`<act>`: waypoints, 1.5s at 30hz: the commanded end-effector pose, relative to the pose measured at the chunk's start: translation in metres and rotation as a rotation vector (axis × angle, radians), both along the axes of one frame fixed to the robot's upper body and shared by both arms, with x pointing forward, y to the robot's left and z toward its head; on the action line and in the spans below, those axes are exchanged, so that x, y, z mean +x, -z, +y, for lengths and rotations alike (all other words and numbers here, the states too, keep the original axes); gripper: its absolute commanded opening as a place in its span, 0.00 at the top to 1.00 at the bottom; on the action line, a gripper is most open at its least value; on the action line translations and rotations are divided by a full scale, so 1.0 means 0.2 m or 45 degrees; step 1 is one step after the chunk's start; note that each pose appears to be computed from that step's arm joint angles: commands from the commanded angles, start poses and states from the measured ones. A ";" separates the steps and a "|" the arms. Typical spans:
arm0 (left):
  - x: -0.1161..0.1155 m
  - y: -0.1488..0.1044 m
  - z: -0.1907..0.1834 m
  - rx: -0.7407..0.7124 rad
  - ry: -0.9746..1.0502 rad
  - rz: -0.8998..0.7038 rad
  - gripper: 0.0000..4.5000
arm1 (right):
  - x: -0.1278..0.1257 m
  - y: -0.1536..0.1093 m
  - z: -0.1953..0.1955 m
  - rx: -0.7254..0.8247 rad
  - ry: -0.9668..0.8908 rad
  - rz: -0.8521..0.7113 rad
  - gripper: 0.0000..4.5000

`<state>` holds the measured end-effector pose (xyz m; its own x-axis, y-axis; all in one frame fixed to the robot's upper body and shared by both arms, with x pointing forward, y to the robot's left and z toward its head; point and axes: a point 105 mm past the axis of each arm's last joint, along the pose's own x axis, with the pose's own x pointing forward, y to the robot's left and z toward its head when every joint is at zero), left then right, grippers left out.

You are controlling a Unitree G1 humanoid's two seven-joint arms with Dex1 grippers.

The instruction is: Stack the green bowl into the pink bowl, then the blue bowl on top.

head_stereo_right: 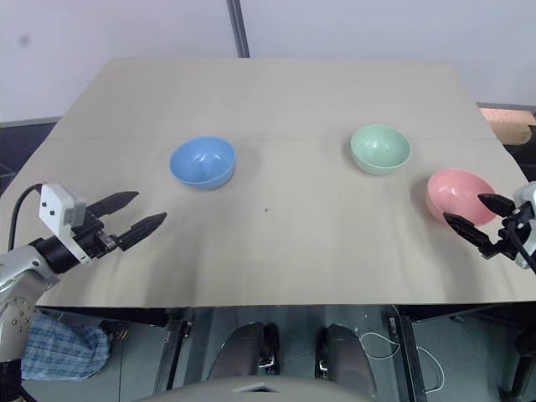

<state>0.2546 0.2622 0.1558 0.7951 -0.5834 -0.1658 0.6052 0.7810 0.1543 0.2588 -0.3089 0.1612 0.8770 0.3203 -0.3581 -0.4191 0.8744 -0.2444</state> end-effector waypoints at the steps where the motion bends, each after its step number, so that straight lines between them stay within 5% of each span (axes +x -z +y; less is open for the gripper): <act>1: 0.00 -0.08 -0.03 0.030 0.092 -0.062 0.04 | 0.07 -0.03 0.02 -0.161 0.009 0.033 0.02; 11: -0.13 -0.14 -0.19 0.020 0.560 0.024 0.04 | 0.20 0.05 0.02 -0.348 0.058 0.281 0.02; 21: -0.10 -0.19 -0.17 0.089 0.596 -0.003 0.04 | 0.20 0.15 0.01 -0.440 0.035 0.416 0.02; 25: -0.11 -0.17 -0.18 0.078 0.596 0.000 0.00 | 0.21 0.14 0.00 -0.417 0.050 0.404 0.31; 28: -0.10 -0.17 -0.18 0.059 0.581 -0.003 0.00 | 0.21 0.14 0.01 -0.422 0.043 0.395 0.70; 31: -0.10 -0.17 -0.18 0.050 0.579 -0.010 0.00 | 0.21 0.13 0.01 -0.422 0.041 0.386 0.99; 38: -0.09 -0.17 -0.18 0.051 0.573 -0.013 0.00 | 0.25 0.06 0.07 -0.464 -0.023 0.308 0.99; 42: -0.08 -0.15 -0.16 0.054 0.560 -0.002 0.00 | 0.26 -0.04 0.49 -0.323 -0.283 0.190 0.99; 45: -0.06 -0.13 -0.15 0.050 0.531 0.011 0.00 | 0.19 0.05 0.71 -0.277 -0.423 0.237 0.99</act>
<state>0.2397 0.2287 0.1822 0.4699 -0.8595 -0.2008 0.8815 0.4449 0.1583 0.3073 -0.1833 0.1605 0.6892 0.4560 -0.5631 -0.6912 0.6469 -0.3222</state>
